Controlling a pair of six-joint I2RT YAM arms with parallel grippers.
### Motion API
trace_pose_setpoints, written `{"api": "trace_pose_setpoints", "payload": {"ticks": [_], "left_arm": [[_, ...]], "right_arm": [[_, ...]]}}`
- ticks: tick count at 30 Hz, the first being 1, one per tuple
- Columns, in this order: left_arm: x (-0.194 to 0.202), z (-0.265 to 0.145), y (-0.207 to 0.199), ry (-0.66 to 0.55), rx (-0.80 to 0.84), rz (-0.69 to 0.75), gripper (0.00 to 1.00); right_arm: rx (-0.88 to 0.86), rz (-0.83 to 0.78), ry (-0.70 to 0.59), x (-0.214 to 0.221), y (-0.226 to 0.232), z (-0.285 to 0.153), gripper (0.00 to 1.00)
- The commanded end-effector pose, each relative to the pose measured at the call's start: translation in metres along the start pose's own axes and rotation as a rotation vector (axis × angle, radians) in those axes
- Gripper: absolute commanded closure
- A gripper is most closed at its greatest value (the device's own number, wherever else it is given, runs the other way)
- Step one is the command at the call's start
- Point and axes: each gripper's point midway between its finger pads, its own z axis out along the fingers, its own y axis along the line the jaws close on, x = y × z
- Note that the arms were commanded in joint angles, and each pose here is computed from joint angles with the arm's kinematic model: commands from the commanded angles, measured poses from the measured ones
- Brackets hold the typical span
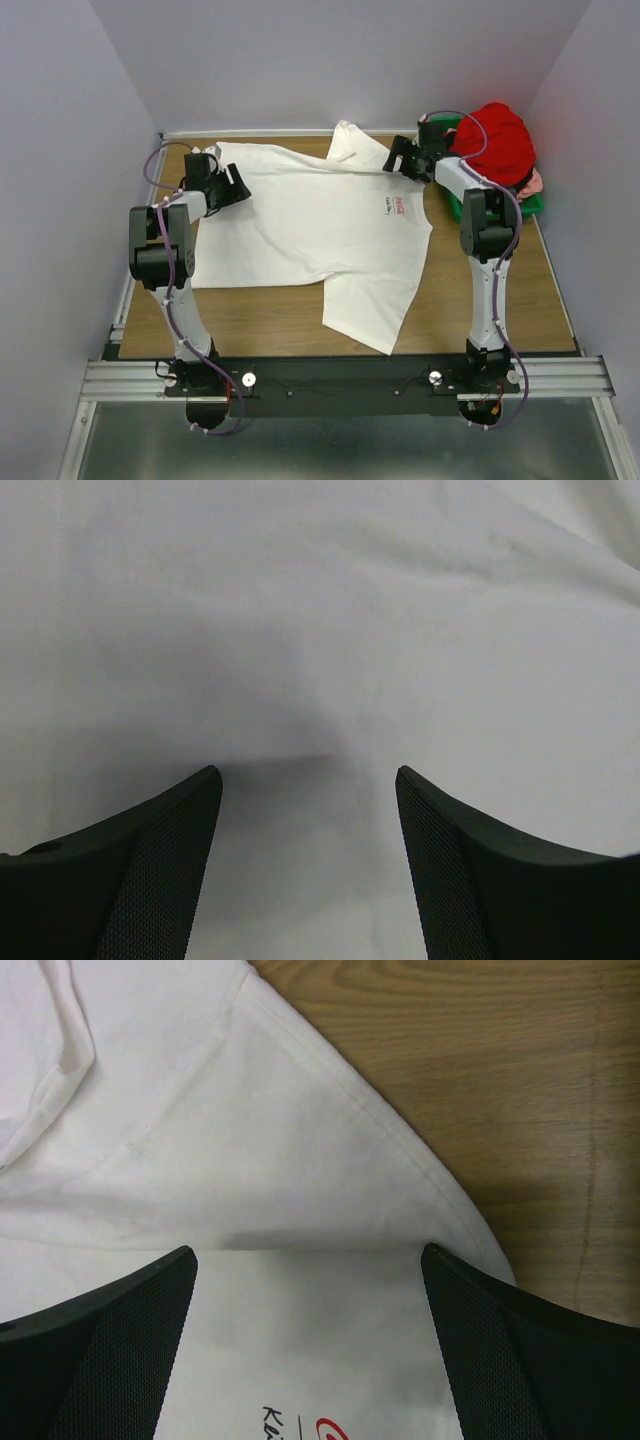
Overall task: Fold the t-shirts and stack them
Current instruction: Flatten the tshirt out, then fold the tshirt
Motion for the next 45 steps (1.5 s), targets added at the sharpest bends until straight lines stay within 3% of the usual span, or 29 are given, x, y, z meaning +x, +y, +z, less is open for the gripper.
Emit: {"api": "trace_pose_setpoints", "payload": {"ticks": [1, 14, 22, 26, 27, 28, 29, 30, 31, 32, 33, 35, 39, 45], "left_arm": [[0.001, 0.011, -0.006, 0.037, 0.036, -0.006, 0.22], [-0.003, 0.05, -0.001, 0.125, 0.051, -0.013, 0.23], [-0.039, 0.059, -0.012, 0.067, 0.078, 0.028, 0.25], [-0.08, 0.016, -0.03, -0.054, 0.029, 0.09, 0.25], [-0.072, 0.008, -0.026, -0.049, -0.001, 0.088, 0.25], [-0.093, -0.019, -0.033, -0.128, -0.039, 0.101, 0.25], [-0.095, -0.032, -0.033, -0.152, -0.066, 0.095, 0.24], [-0.069, -0.039, -0.02, -0.123, -0.119, 0.068, 0.24], [-0.092, -0.074, -0.021, -0.257, -0.224, 0.018, 0.22], [-0.089, -0.09, -0.02, -0.306, -0.275, -0.002, 0.22], [-0.05, -0.095, -0.009, -0.276, -0.339, -0.013, 0.21], [-0.05, -0.133, -0.02, -0.405, -0.39, -0.063, 0.18], [0.021, -0.158, 0.004, -0.379, -0.448, -0.175, 0.18], [0.065, -0.189, 0.028, -0.423, -0.49, -0.338, 0.25]], "right_arm": [[0.11, 0.041, 0.108, 0.034, -0.043, 0.018, 0.0], [0.09, 0.083, 0.069, 0.006, -0.057, 0.033, 0.0], [0.013, 0.053, 0.033, -0.019, -0.038, 0.027, 0.0], [-0.068, 0.013, -0.003, -0.043, -0.014, 0.002, 0.0], [-0.085, -0.002, -0.01, -0.047, -0.009, -0.004, 0.0], [-0.117, -0.01, -0.006, -0.047, -0.001, -0.011, 0.0], [-0.129, -0.018, -0.009, -0.049, 0.002, -0.017, 0.0], [-0.148, -0.034, -0.035, -0.061, 0.012, -0.033, 0.0], [-0.157, -0.043, -0.021, -0.055, 0.016, -0.037, 0.0], [-0.163, -0.051, -0.018, -0.053, 0.02, -0.043, 0.0], [-0.177, -0.06, -0.047, -0.064, 0.028, -0.061, 0.0], [-0.18, -0.059, -0.016, -0.048, 0.029, -0.071, 0.0], [-0.153, -0.052, -0.01, -0.033, 0.025, -0.102, 0.0], [-0.129, -0.042, -0.025, -0.015, 0.023, -0.15, 0.0]]}}
